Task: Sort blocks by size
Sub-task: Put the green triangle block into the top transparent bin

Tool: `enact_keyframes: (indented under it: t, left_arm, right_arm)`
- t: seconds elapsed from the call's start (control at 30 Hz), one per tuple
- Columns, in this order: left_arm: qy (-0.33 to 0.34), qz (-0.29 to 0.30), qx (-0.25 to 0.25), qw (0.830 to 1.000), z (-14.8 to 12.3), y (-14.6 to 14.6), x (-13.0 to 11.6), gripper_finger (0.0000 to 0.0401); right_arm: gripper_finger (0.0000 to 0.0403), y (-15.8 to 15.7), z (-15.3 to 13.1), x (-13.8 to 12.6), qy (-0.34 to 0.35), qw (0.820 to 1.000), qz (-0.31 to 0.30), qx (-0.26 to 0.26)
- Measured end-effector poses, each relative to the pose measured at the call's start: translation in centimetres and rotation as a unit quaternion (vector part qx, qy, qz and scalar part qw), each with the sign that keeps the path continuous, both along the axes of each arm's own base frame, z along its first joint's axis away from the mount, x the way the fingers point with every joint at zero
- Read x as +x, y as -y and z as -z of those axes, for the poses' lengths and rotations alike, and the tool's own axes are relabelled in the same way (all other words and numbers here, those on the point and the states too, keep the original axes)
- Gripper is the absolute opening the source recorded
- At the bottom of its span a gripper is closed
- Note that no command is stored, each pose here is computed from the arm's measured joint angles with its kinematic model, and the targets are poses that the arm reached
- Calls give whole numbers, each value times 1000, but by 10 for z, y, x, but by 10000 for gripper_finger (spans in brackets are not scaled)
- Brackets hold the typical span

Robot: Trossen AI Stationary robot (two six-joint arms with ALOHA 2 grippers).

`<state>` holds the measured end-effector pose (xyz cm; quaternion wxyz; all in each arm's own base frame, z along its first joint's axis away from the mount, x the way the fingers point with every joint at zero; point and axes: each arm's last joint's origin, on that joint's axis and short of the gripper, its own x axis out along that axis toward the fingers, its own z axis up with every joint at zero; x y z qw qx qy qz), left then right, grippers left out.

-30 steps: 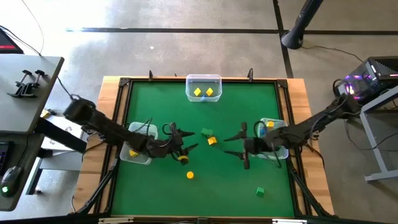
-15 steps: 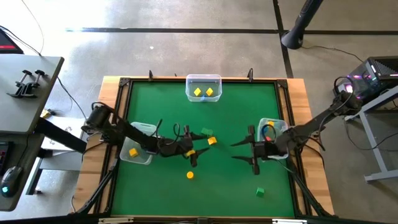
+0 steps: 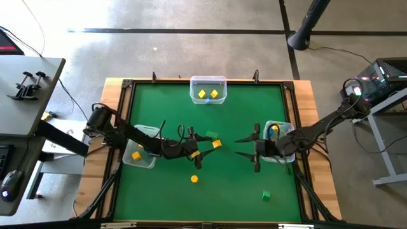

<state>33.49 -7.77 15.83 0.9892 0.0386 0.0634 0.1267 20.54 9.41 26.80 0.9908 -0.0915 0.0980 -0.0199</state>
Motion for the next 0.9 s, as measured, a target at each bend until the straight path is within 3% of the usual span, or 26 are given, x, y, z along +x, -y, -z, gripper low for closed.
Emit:
enact_keyframes:
  t: [0.13,0.4,0.6,0.9]
  left_arm:
    - [4,-12,-17,1000,0,-6,1,223]
    - [10,-25,-43,999,0,-12,2,223]
    - [10,-25,-44,999,0,-12,2,223]
    - [10,-24,-44,999,0,-12,2,223]
  right_arm:
    - [189,7,12,1,-31,998,28,37]
    - [189,8,41,-2,-38,998,14,55]
    - [189,-9,10,-11,-1,996,-67,60]
    - [189,-32,-27,-40,-29,984,-168,58]
